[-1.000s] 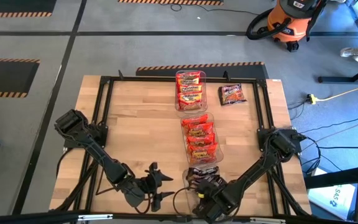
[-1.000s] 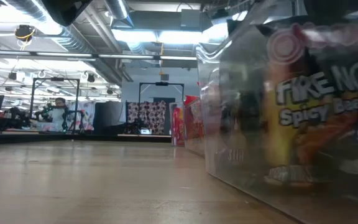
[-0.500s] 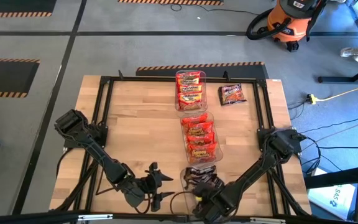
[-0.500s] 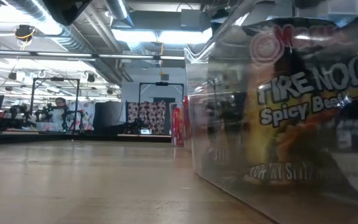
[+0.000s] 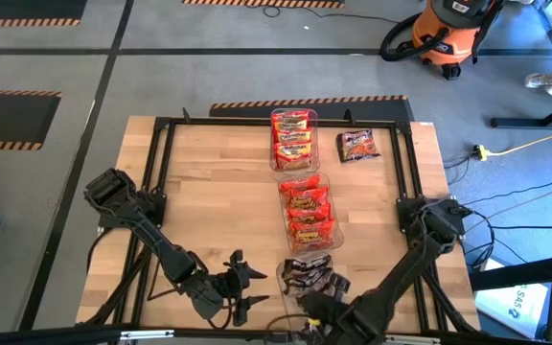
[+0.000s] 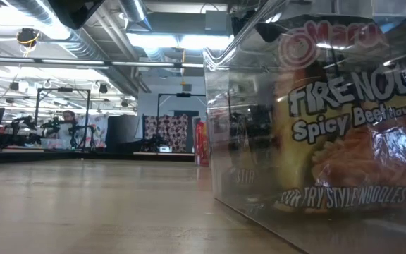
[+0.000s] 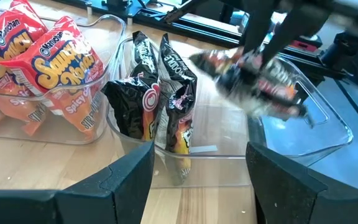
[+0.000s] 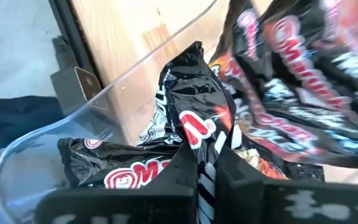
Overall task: Sort Maruchan noodles
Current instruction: Put the orange noodle pack into the middle transparent bin
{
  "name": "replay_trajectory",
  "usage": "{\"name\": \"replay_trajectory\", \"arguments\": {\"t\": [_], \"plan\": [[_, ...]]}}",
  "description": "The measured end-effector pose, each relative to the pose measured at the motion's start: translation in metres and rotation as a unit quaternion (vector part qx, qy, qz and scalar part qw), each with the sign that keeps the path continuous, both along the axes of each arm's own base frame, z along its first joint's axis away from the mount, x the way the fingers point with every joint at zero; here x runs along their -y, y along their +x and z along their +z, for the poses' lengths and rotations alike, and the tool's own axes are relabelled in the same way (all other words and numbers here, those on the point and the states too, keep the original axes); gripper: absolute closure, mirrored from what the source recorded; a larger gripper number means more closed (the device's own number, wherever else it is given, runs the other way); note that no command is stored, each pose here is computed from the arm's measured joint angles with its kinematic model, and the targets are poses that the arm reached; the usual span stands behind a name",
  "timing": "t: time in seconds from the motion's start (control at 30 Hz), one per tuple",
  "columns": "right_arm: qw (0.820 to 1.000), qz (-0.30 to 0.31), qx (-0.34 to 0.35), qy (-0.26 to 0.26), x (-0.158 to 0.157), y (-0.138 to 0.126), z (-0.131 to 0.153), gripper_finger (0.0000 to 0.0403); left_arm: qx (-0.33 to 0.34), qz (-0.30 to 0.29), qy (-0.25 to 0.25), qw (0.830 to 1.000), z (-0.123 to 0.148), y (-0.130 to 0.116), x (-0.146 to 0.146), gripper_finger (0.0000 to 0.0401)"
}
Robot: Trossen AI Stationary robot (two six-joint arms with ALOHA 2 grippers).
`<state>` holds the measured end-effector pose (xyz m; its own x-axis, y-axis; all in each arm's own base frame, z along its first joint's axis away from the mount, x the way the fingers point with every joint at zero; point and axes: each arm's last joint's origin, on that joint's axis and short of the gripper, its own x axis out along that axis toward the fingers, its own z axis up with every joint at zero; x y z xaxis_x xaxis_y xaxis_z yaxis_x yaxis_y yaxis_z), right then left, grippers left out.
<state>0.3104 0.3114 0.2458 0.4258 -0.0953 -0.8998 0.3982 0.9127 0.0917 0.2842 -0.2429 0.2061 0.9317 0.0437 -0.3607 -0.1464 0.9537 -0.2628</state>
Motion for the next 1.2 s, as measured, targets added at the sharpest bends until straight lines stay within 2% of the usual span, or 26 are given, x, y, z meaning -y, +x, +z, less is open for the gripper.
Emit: {"name": "replay_trajectory", "arguments": {"t": [0.17, 0.3, 0.47, 0.63, 0.73, 0.83, 0.9, 1.0, 1.2], "plan": [[0.999, 0.008, 0.02, -0.036, -0.007, -0.014, 0.018, 0.0402, 0.0, 0.002, -0.001, 1.0, 0.0, 0.001, -0.001, 0.0154], [0.998, 0.011, 0.032, -0.047, -0.008, -0.024, 0.026, 0.0402, 0.006, 0.005, -0.008, 1.0, 0.001, 0.002, -0.002, 0.0154], [0.996, 0.004, 0.059, -0.064, 0.005, -0.039, 0.049, 0.0402, 0.02, 0.003, -0.019, 1.0, 0.004, 0.003, 0.0, 0.0154], [0.993, 0.0, 0.1, -0.07, 0.033, -0.059, 0.076, 0.0402, 0.024, 0.011, -0.019, 0.999, 0.005, 0.005, -0.002, 0.0154], [0.989, 0.031, 0.131, -0.054, 0.046, -0.07, 0.082, 0.0402, 0.024, 0.012, -0.019, 0.999, 0.005, 0.006, -0.003, 0.0154], [0.98, 0.095, 0.173, -0.015, 0.056, -0.079, 0.082, 0.0403, 0.024, 0.014, -0.019, 0.999, 0.005, 0.007, -0.004, 0.0154], [0.968, 0.14, 0.208, 0.013, 0.064, -0.083, 0.078, 0.0403, 0.024, 0.015, -0.019, 0.999, 0.005, 0.007, -0.004, 0.0154], [0.934, 0.22, 0.274, 0.06, 0.075, -0.085, 0.07, 0.0403, 0.024, 0.014, -0.014, 1.0, 0.005, 0.007, -0.005, 0.0154], [0.827, 0.354, 0.402, 0.173, 0.095, -0.079, 0.054, 0.0403, 0.024, 0.014, -0.002, 1.0, 0.005, 0.009, -0.007, 0.0154]]}}
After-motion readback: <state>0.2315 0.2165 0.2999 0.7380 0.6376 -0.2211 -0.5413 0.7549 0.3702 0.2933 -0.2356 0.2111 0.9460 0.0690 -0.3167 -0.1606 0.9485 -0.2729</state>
